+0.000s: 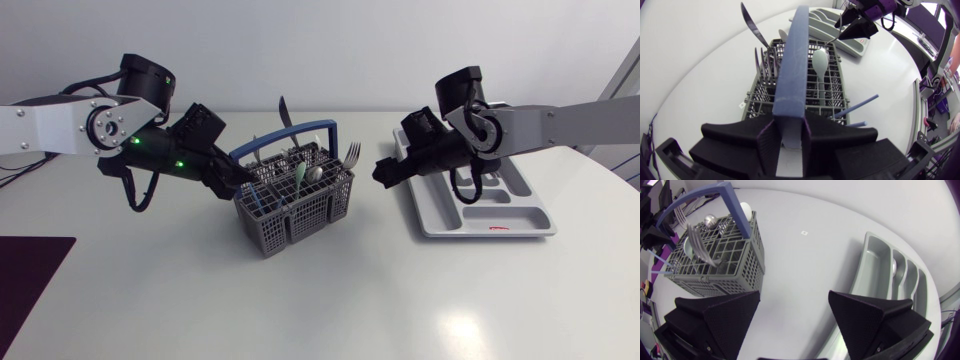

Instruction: Unload the cutlery basket into the drawer organizer.

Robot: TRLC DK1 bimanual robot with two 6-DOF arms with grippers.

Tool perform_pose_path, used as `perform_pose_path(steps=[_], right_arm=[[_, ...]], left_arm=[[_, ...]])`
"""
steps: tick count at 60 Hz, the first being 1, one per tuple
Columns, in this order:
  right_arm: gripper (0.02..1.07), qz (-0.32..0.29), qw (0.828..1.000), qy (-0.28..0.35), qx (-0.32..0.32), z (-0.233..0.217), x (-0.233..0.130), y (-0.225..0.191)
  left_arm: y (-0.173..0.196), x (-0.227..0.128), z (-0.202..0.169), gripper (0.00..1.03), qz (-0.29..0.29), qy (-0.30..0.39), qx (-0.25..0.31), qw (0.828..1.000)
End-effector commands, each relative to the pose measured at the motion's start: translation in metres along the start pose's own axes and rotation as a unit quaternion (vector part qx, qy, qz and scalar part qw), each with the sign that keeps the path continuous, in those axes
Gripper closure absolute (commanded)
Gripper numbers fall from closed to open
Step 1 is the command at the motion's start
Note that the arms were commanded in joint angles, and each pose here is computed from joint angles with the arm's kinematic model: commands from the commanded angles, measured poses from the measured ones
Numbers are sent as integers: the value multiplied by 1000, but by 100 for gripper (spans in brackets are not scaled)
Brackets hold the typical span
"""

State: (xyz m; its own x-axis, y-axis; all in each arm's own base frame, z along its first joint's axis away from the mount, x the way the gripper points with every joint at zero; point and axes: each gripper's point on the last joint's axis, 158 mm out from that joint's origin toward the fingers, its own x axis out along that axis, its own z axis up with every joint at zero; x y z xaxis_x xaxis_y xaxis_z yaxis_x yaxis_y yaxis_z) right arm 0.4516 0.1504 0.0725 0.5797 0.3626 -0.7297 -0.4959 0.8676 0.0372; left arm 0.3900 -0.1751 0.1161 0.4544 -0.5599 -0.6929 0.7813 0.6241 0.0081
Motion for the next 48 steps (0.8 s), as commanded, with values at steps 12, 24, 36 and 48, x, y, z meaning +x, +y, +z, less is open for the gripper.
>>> perform_pose_path(steps=[12, 24, 36, 48], right_arm=[[9, 15, 1000, 17, 16, -4, 19, 7], [11, 28, 999, 25, 17, -5, 26, 13], [44, 83, 995, 18, 43, 5, 31, 27], [89, 116, 991, 11, 71, 18, 41, 35]], left_arm=[[3, -70, 41, 14, 38, -89, 8, 995], [10, -79, -19, 18, 35, -31, -26, 999], [15, -39, -105, 56, -16, 68, -68, 995], [23, -1, -102, 84, -43, 71, -83, 993]])
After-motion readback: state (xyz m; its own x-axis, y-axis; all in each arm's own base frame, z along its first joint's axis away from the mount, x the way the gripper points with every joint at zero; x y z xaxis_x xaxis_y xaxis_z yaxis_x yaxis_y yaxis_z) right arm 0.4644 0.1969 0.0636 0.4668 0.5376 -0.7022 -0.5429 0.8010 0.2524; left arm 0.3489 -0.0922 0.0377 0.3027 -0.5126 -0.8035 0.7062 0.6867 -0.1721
